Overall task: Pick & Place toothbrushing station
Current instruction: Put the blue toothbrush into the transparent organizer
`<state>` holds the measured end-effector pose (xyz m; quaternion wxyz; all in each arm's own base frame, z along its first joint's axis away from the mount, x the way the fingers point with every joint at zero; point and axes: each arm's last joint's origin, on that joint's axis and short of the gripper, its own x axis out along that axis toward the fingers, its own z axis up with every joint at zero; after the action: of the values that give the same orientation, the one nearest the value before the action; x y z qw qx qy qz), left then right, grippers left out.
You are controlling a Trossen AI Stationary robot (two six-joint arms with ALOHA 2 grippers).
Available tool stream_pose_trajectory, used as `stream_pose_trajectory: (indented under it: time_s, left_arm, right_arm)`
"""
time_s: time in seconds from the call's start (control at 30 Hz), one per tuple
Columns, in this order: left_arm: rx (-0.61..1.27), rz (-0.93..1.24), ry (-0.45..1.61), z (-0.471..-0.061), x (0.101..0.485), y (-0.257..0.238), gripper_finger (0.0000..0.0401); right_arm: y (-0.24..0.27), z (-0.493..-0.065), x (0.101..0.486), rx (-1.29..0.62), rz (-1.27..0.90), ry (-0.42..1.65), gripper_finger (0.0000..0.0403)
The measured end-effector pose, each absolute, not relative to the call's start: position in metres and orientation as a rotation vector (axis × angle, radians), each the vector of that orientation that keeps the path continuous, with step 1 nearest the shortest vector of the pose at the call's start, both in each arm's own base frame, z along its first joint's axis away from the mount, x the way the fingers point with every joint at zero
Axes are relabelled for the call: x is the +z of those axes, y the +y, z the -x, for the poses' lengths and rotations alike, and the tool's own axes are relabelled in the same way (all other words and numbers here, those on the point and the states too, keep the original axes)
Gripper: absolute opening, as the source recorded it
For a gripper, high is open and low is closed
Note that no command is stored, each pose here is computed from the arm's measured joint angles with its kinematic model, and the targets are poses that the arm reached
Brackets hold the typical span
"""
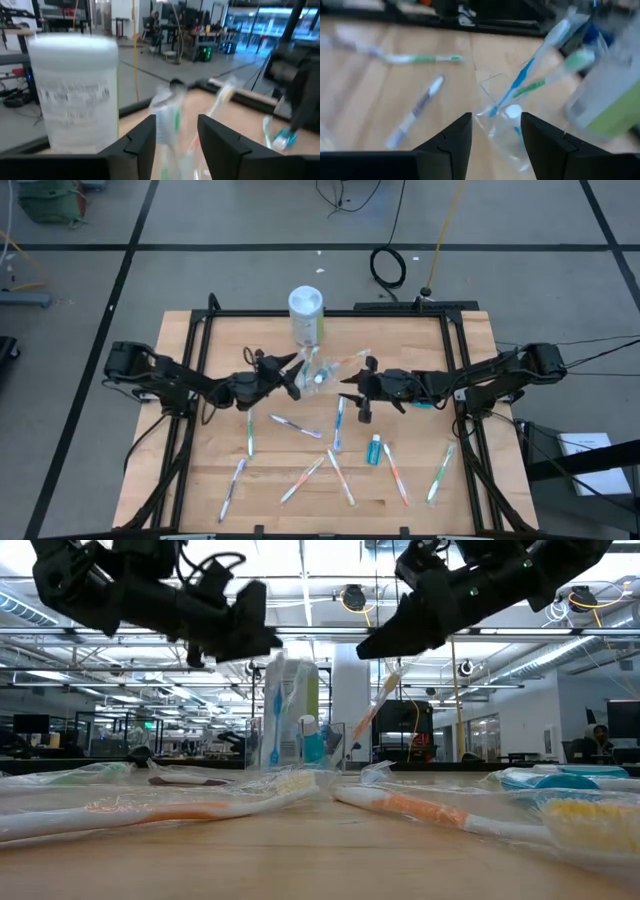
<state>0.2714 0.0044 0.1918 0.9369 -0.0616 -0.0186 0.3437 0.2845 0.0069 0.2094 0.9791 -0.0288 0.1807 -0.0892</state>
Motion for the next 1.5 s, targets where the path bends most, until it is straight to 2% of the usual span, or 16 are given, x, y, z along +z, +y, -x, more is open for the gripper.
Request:
stream_pose_trajectory:
  time_s: [0.27, 0.37, 0.53, 0.6, 0.7, 0.87, 1.0, 1.3, 1.5]
  left_arm:
    - [0.649, 0.104, 0.041, -0.259, 0.204, 0.003, 0.0148]
    - [0.646, 0.103, 0.06, -0.258, 0.204, 0.002, 0.0144]
    - [0.644, 0.098, 0.08, -0.258, 0.202, 0.001, 0.014]
    - [0.645, 0.09, 0.1, -0.258, 0.2, 0.001, 0.0141]
    - [0.649, 0.089, 0.099, -0.258, 0.2, 0.002, 0.0139]
    - [0.647, 0.107, 0.093, -0.258, 0.2, 0.002, 0.0136]
    - [0.621, 0.15, 0.085, -0.258, 0.2, 0.002, 0.0136]
    - [0.606, 0.231, 0.069, -0.258, 0.199, 0.001, 0.0136]
    - [0.606, 0.266, 0.079, -0.258, 0.197, 0.001, 0.0136]
  right_arm:
    - [0.019, -0.28, 0.195, -0.138, -0.023, 0.497, 0.0158]
    - [0.026, -0.272, 0.187, -0.125, 0.054, 0.611, 0.0158]
    - [0.03, -0.25, 0.183, -0.228, 0.031, 0.782, 0.0157]
    - [0.033, -0.246, 0.185, -0.236, 0.02, 0.792, 0.0157]
    - [0.044, -0.249, 0.191, -0.146, 0.078, 0.726, 0.0157]
    - [0.066, -0.268, 0.188, 0.206, 0.297, 0.574, 0.0157]
    - [0.071, -0.286, 0.173, 0.446, 0.314, 0.489, 0.0157]
    - [0.056, -0.322, 0.147, 0.482, 0.429, 0.616, 0.017]
    - [0.055, -0.329, 0.119, 0.55, 0.578, 0.668, 0.017]
